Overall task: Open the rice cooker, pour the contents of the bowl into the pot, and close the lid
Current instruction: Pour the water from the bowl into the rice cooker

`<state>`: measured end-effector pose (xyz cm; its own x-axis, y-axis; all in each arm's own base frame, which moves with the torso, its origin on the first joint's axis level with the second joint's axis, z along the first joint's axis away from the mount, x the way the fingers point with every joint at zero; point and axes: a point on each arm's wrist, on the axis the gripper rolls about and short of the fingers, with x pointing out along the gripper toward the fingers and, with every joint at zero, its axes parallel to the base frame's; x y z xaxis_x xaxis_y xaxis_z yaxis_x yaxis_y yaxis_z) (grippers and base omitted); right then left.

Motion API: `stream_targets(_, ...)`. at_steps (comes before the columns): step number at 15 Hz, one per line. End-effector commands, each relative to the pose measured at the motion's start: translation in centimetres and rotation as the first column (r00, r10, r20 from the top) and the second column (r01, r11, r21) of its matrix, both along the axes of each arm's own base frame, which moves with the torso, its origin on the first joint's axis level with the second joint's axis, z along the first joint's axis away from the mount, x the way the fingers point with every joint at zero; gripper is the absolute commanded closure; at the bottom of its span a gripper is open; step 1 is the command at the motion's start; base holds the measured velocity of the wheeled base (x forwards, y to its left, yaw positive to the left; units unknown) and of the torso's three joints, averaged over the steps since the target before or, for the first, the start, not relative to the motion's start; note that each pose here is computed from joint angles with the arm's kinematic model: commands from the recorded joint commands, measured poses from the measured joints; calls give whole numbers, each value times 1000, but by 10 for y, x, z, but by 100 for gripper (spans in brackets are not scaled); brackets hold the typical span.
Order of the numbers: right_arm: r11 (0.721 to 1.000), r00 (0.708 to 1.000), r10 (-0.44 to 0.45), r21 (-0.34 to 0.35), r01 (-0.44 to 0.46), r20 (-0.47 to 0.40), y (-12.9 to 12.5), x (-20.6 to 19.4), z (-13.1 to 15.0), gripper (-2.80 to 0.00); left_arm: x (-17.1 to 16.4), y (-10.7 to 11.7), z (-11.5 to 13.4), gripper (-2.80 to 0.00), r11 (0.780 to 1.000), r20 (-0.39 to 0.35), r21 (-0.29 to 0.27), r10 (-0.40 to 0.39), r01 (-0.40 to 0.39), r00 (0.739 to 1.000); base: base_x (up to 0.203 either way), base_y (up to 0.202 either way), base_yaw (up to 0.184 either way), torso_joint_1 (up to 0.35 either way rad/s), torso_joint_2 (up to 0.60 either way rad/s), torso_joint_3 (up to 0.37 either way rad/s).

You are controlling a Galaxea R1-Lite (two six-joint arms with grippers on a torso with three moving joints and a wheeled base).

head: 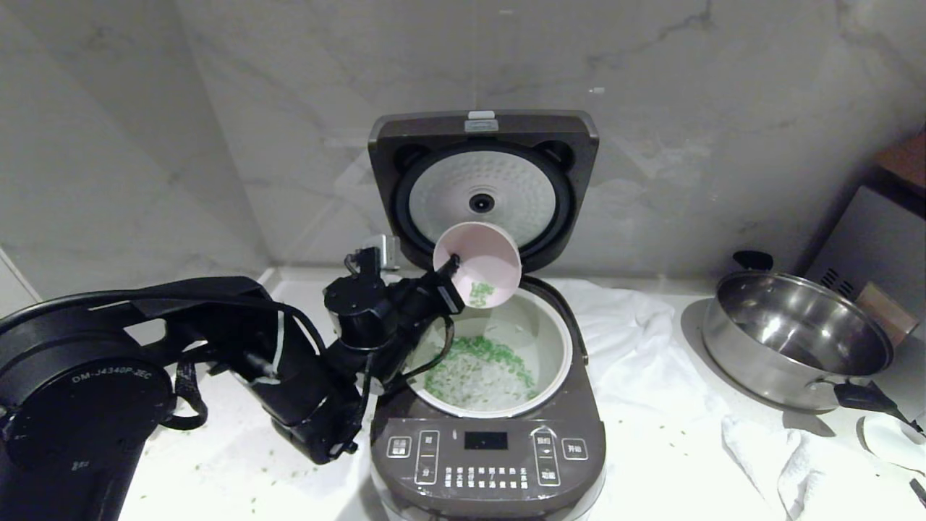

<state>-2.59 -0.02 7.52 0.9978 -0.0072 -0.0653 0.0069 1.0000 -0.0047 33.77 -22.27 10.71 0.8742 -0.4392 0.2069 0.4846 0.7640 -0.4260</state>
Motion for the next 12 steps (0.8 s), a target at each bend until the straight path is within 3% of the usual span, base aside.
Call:
stream_targets(1,1000,1000,0,0,0,-1,0,0,0,0,3,18,34,0,997,83,-58,46,-41,995,0,0,0,0,0,0)
stream_targets(6,1000,1000,0,0,0,-1,0,0,0,0,-8,40,81,0,991,184,-113,87,-67,979,0,0,0,0,0,0)
stream_targets(12,1000,1000,0,0,0,-1,0,0,0,0,-10,32,64,0,995,138,-84,66,-54,988,0,0,0,0,0,0)
